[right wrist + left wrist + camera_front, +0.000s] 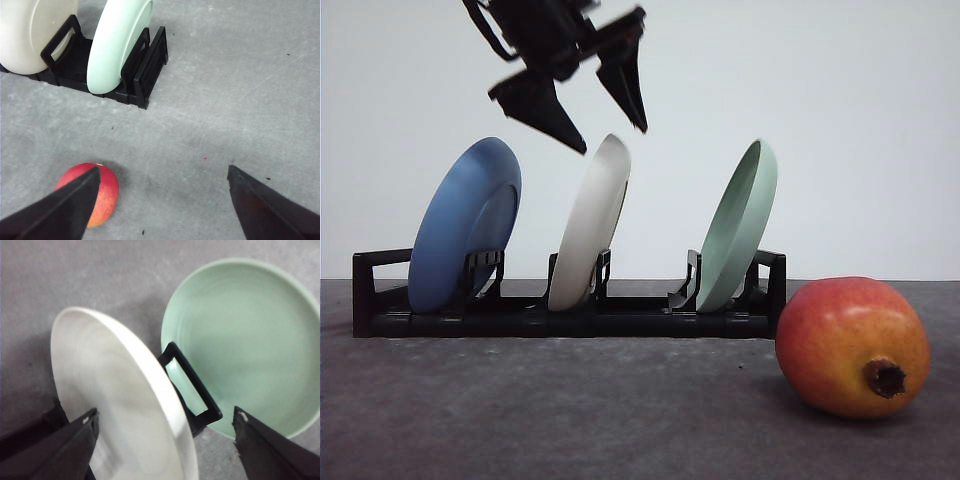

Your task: Place pomegranate in white plate

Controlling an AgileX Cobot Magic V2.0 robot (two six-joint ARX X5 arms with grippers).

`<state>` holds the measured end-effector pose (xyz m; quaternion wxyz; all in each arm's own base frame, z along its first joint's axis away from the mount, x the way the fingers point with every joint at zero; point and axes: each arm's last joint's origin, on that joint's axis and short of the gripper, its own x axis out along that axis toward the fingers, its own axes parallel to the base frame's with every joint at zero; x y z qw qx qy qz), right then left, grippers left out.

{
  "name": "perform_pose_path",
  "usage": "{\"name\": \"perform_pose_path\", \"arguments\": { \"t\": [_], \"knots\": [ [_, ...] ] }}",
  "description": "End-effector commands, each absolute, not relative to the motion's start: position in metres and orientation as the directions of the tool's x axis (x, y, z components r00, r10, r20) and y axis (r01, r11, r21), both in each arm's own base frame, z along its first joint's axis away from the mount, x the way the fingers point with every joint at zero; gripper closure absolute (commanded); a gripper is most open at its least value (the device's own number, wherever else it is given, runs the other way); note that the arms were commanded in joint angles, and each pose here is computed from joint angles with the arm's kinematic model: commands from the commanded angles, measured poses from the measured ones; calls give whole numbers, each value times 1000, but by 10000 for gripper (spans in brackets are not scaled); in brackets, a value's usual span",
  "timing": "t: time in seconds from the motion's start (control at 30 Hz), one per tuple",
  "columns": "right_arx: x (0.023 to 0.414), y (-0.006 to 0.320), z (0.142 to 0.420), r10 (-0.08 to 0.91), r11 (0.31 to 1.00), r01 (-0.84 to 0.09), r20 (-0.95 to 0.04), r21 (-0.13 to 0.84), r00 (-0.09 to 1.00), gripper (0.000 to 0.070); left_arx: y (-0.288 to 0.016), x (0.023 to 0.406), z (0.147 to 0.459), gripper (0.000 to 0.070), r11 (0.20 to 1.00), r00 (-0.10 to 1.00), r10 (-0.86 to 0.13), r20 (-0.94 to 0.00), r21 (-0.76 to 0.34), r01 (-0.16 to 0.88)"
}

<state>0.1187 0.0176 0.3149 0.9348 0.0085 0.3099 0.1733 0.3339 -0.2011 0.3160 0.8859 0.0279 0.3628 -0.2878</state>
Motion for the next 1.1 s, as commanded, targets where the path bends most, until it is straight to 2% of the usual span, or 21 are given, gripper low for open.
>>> {"name": "perform_pose_path", "arguments": {
  "t": [0.0, 0.13, 0.43, 0.67, 1.07],
  "knots": [
    [119, 18, 320, 336, 938, -319, -564, 131, 755, 184, -210, 338, 316, 190, 823, 574, -500, -648, -150, 548],
    [119, 18, 320, 335, 939, -319, -564, 131, 755, 184, -214, 342, 307, 220, 822, 559, -496, -665, -151, 549],
    [119, 18, 321, 335, 939, -319, -563, 131, 755, 184, -217, 341, 305, 497, 815, 542, -508, -669, -170, 554],
    [119, 18, 320, 335, 939, -319, -564, 131, 755, 184, -219, 340, 305, 683, 776, 500, -568, -654, -222, 591],
    [119, 18, 320, 335, 939, -319, -564, 131, 755, 184, -220, 340, 310, 696, 761, 478, -608, -634, -294, 579]
  ]
}}
